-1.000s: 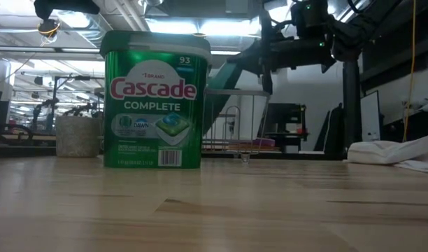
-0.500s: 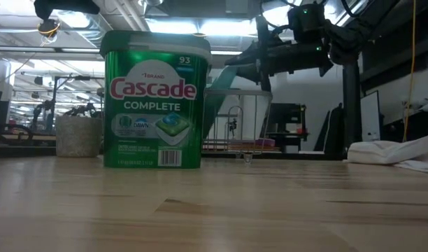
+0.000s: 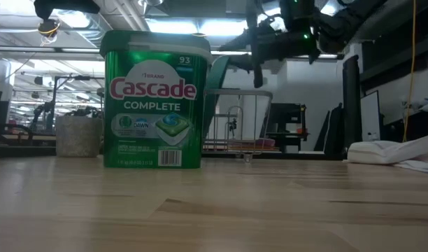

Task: Sort dishes
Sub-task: Put the blue plate into the dish rack

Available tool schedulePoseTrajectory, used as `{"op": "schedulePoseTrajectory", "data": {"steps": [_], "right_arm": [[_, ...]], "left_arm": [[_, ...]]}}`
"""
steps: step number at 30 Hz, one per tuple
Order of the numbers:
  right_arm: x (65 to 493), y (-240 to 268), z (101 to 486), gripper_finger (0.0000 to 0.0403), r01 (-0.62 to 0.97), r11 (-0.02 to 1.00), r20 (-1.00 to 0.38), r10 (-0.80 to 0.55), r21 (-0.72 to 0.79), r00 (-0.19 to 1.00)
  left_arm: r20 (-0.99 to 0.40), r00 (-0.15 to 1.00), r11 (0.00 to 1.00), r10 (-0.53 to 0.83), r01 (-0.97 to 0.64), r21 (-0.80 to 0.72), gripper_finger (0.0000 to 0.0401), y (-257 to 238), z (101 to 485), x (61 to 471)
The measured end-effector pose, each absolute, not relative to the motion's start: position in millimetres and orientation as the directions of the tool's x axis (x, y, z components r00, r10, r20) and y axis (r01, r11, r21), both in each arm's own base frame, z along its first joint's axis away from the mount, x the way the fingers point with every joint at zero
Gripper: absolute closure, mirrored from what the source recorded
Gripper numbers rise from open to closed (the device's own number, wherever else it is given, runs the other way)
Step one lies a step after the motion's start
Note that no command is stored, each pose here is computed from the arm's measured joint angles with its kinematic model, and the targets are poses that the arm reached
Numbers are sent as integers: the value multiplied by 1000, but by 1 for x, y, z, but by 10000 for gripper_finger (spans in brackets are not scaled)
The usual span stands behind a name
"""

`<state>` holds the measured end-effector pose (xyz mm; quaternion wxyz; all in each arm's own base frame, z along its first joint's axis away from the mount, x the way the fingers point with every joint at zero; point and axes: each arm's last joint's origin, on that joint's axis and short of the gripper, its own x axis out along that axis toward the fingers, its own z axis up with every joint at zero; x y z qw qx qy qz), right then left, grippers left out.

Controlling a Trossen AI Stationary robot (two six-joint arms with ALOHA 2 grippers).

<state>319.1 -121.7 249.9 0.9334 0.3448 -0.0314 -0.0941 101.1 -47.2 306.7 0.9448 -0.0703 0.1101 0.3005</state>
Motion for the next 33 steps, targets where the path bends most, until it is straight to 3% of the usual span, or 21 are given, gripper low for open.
{"op": "schedulePoseTrajectory", "data": {"steps": [7,12,27,33], "right_arm": [[334,-128,267,283,231,723,-117,-205,651,972],[351,-128,259,283,234,734,-151,-179,638,972],[371,-129,260,283,159,767,-138,-92,622,986],[371,-129,260,283,154,785,-141,-86,600,986]], "left_arm": [[-257,799,823,544,-568,-25,400,-47,307,101],[-258,799,824,543,-566,-18,400,-47,306,101],[-224,883,910,413,-409,65,400,-21,323,64],[-206,911,933,356,-357,35,400,-6,307,45]]}}
